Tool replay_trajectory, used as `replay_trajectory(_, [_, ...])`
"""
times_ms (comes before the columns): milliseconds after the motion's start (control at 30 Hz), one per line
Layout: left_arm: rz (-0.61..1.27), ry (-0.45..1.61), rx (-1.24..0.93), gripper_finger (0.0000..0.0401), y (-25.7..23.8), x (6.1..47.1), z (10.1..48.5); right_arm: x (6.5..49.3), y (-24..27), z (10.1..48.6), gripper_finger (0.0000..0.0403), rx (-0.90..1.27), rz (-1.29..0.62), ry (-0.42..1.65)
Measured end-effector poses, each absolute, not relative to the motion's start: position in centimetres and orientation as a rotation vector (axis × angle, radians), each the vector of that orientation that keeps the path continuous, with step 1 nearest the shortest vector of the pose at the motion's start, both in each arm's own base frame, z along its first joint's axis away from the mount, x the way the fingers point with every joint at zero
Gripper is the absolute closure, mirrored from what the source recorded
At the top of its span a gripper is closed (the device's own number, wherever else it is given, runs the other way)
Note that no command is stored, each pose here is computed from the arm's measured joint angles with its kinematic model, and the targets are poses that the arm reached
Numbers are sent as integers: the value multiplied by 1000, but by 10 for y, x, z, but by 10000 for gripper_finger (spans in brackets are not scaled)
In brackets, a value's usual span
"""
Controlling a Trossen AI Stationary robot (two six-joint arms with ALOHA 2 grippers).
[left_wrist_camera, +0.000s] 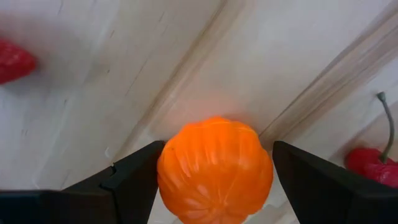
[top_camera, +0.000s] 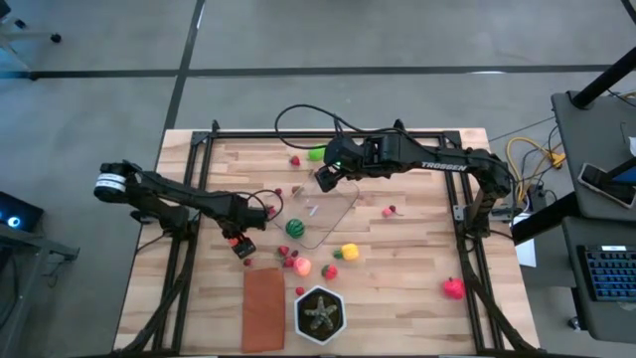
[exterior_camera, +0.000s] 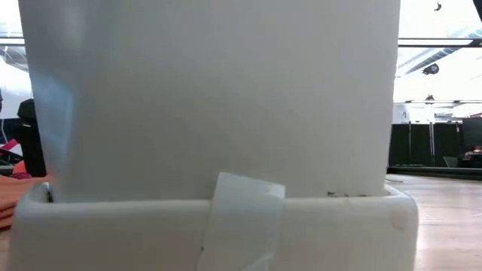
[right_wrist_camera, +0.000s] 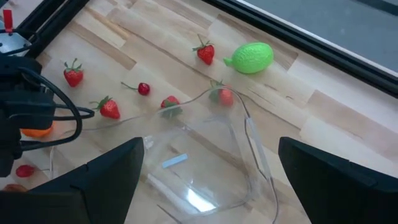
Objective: Pick and placing Produce into tupperware
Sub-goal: Put the orange into the transparent bin
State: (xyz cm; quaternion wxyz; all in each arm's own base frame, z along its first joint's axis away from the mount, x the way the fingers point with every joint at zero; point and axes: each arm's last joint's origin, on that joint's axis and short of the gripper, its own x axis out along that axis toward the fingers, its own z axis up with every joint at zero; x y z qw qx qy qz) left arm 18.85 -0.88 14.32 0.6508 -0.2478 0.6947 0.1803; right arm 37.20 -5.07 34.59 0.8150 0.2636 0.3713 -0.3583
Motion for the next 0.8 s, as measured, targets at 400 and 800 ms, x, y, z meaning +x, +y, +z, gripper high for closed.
replay_trajectory(400, [431, 1556, -537, 113, -8, 190, 143, 370, -54, 345, 38, 559, -782, 811])
replay_trajectory(800, [440, 1561, -531, 134, -8, 189, 144, 369, -56, 345, 38, 545, -797, 806])
